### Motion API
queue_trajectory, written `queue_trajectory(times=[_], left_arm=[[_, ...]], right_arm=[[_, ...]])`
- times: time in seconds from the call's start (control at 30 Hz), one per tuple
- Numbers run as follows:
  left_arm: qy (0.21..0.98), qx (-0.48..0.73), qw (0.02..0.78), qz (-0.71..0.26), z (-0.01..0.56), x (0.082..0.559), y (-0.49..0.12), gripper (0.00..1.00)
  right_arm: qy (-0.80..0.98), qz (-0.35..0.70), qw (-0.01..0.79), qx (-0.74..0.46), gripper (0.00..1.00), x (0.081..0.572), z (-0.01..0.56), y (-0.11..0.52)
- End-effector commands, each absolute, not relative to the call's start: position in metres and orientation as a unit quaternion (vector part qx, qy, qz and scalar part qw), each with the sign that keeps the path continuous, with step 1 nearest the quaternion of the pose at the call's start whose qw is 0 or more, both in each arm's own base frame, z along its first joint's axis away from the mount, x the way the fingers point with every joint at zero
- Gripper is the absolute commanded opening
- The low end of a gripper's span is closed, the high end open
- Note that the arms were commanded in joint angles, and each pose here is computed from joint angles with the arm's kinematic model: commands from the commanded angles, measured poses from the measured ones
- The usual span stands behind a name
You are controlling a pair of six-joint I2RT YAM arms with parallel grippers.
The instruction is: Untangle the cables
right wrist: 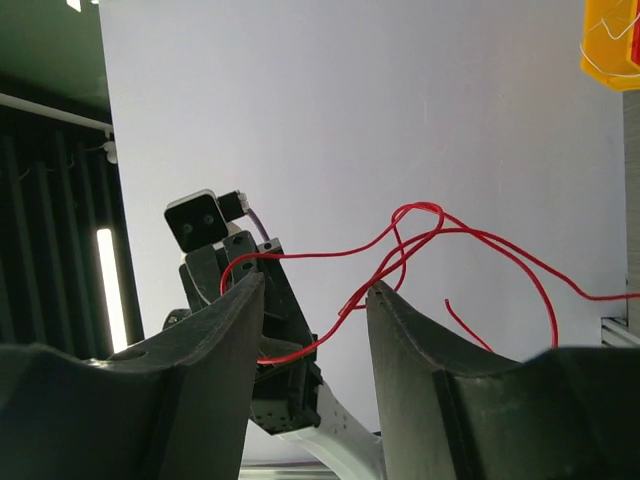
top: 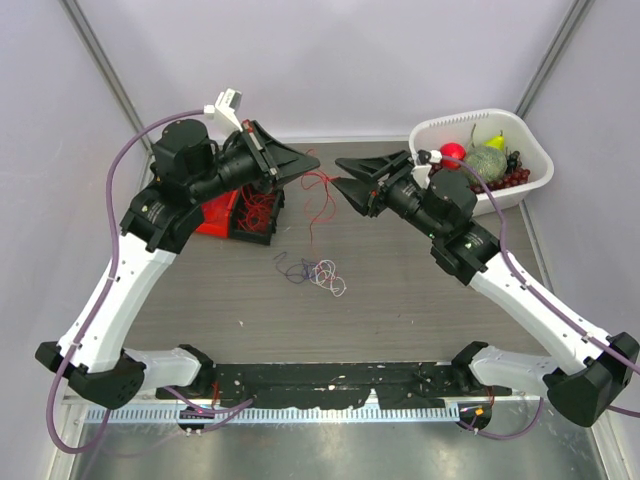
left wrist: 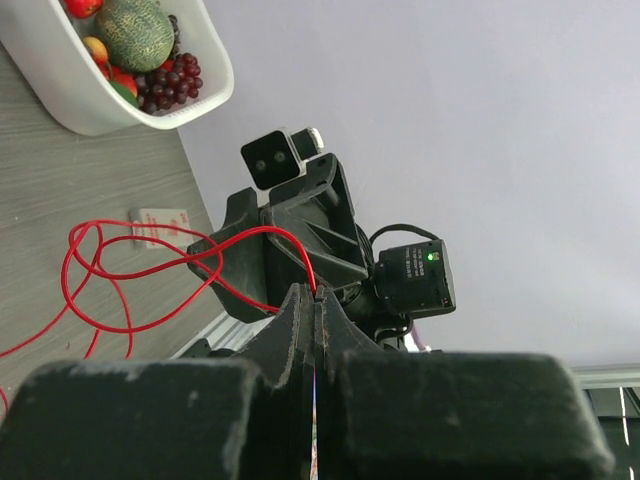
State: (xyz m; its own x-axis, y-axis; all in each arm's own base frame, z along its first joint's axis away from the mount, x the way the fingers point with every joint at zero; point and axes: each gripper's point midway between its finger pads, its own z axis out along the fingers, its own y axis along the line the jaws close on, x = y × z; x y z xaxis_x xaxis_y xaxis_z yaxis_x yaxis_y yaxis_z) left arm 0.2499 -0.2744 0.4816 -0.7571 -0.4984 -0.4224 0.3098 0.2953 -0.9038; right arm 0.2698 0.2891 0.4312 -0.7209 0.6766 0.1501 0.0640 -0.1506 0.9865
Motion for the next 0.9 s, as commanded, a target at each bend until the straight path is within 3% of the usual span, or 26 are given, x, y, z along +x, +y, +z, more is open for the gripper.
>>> queue_trajectory(times=[0.0, 0.63, 0.87], left_arm=[[0.71, -0.042, 0.353, -0.608, 0.495, 0.247, -0.277, 0.0], [0.711, -0.054, 0.341, -0.612, 0.478, 0.24, -0.274, 0.0], [0.74, -0.104, 0.355, -0.562, 0.445, 0.238, -0.251, 0.0]], right_arm=[[0.565, 0.726, 0.234, 0.316, 0.5, 0.272, 0.457, 0.278], [0.491, 0.78, 0.192, 0.337, 0.49, 0.3, 0.47, 0.296], [0.336, 0.838, 0.213, 0.373, 0.5, 0.319, 0.483, 0.254]])
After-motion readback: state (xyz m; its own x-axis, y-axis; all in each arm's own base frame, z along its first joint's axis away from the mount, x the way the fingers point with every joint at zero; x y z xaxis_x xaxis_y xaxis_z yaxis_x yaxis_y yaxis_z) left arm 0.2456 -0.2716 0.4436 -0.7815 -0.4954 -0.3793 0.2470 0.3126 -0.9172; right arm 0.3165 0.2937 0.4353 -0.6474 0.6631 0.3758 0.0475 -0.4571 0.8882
